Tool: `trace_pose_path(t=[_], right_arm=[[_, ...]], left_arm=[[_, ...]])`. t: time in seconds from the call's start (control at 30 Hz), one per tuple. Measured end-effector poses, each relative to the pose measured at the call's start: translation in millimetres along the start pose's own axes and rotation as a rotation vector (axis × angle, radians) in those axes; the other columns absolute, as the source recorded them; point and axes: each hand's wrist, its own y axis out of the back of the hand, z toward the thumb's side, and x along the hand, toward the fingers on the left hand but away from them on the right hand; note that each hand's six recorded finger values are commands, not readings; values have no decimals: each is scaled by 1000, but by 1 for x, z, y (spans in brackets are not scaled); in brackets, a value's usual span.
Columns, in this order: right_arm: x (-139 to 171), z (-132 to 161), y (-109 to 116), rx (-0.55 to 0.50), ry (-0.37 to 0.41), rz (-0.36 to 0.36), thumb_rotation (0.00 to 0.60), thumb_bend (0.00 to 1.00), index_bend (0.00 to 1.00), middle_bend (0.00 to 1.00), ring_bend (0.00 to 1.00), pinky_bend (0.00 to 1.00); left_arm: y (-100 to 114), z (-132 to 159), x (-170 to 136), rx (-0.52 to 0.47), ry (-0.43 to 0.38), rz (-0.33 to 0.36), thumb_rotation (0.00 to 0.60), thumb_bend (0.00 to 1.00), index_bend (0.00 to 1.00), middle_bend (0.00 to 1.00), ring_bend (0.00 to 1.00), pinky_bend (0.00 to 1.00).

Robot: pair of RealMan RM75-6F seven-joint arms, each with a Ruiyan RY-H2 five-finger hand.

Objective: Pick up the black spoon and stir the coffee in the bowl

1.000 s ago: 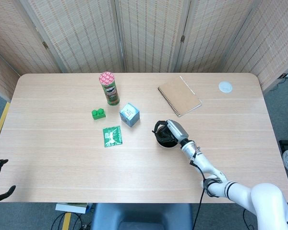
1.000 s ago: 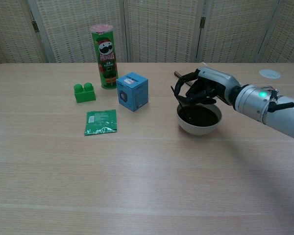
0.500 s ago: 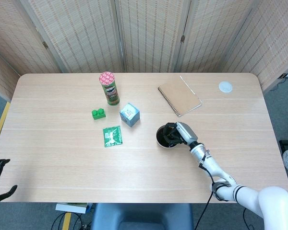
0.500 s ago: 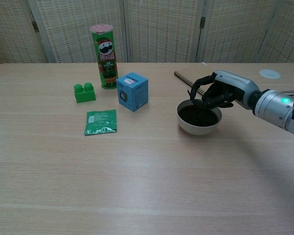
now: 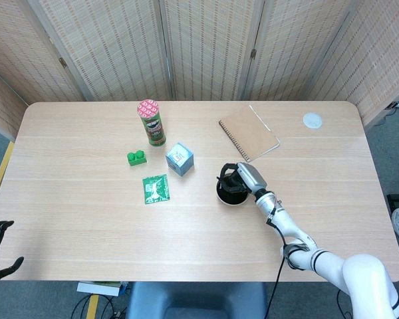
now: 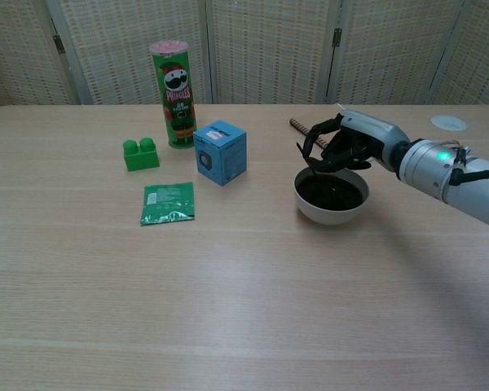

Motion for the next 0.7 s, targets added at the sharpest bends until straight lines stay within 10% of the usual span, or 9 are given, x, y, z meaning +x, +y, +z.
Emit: trace_pose_path(t=[0.7], right_arm=[[34,-12,7,25,25,24,600,556,661,1000,1000,1000]], left_arm=[[-2,4,3,-6,-18,-2,600,235,209,217,213,191]])
